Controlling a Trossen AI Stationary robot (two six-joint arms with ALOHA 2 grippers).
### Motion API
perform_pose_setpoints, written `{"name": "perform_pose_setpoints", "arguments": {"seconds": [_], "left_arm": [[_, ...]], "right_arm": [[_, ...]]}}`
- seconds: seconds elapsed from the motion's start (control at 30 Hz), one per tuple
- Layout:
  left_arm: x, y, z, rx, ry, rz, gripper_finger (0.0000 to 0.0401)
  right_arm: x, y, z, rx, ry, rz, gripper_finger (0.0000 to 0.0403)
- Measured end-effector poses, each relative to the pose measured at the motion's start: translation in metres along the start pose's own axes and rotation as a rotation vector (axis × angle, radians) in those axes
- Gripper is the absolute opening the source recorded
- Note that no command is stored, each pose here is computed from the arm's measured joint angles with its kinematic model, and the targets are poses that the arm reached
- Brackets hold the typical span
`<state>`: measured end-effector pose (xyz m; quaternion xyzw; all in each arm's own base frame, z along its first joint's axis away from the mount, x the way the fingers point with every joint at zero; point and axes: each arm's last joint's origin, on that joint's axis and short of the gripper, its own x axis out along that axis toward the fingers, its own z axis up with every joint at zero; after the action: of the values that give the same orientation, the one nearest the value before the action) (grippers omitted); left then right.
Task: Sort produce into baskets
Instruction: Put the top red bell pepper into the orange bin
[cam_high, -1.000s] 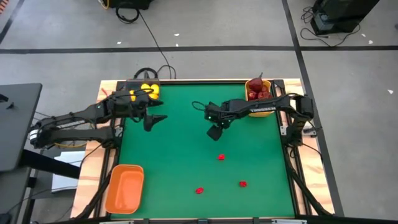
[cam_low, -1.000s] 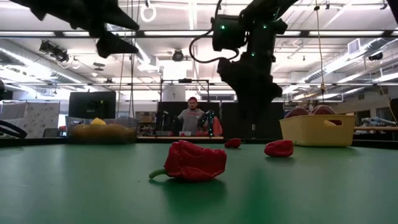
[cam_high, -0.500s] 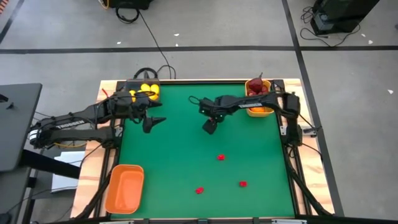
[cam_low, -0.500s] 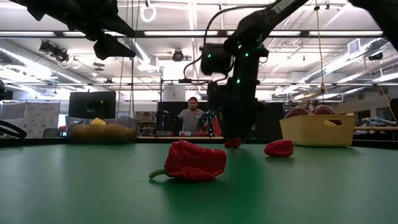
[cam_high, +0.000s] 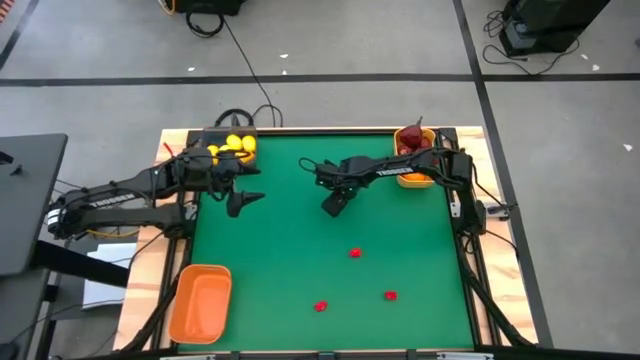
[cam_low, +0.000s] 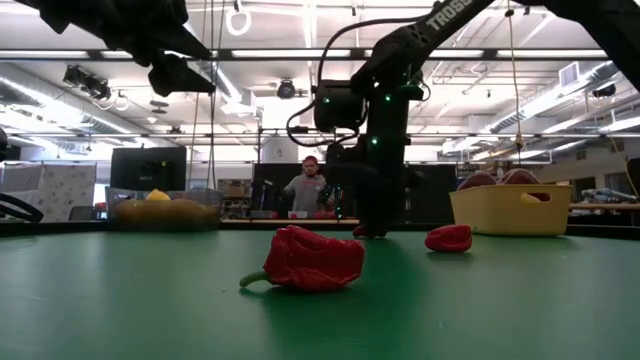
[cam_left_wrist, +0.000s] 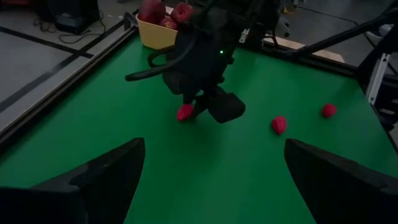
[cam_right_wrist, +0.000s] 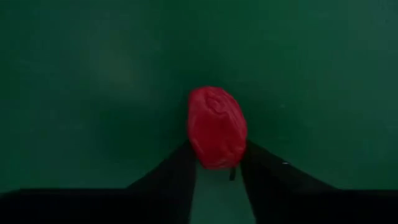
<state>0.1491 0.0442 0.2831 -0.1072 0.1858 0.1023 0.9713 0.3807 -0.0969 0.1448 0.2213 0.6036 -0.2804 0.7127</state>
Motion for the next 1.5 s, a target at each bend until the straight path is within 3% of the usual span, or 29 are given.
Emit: {"name": "perform_pose_setpoints", "arguments": {"seconds": [0.17, 0.27, 0.37, 0.5, 0.63, 0.77, 0.93, 1.07, 1.2, 1.37, 1.5], "left_arm": [[-0.003, 0.0, 0.0, 0.024, -0.008, 0.013, 0.0392], [-0.002, 0.0, 0.0, 0.029, -0.006, 0.022, 0.039], [0.002, 0.001, -0.001, 0.04, 0.008, 0.023, 0.0362], [0.005, 0.001, -0.002, 0.018, 0.025, 0.015, 0.0286], [0.005, -0.001, 0.0, -0.003, 0.009, -0.042, 0.0224], [0.005, -0.003, 0.007, 0.007, -0.058, -0.093, 0.0193], [0.004, -0.006, 0.013, 0.011, -0.119, -0.123, 0.0189], [0.004, -0.006, 0.014, -0.115, -0.115, -0.13, 0.0189], [0.004, -0.006, 0.013, -0.215, -0.104, -0.129, 0.019], [0.006, -0.003, 0.011, -0.293, -0.092, -0.047, 0.0216], [0.01, -0.003, 0.01, -0.306, -0.07, -0.057, 0.0236]], "right_arm": [[-0.001, 0.0, 0.0, 0.017, -0.004, 0.007, 0.0052], [-0.002, 0.003, 0.001, 0.015, -0.012, 0.048, 0.002], [-0.003, 0.017, 0.001, -0.008, -0.036, 0.144, 0.002], [-0.013, 0.044, 0.002, -0.057, -0.109, 0.277, 0.0019], [-0.039, 0.071, 0.01, -0.105, -0.217, 0.356, 0.0018], [-0.075, 0.092, 0.025, -0.147, -0.378, 0.428, 0.0017], [-0.119, 0.102, 0.041, -0.207, -0.531, 0.46, 0.0017], [-0.141, 0.105, 0.046, -0.276, -0.628, 0.412, 0.0016], [-0.149, 0.107, 0.046, -0.316, -0.678, 0.341, 0.0017], [-0.154, 0.108, 0.047, -0.369, -0.722, 0.305, 0.002], [-0.155, 0.11, 0.046, -0.38, -0.741, 0.288, 0.0021]]}}
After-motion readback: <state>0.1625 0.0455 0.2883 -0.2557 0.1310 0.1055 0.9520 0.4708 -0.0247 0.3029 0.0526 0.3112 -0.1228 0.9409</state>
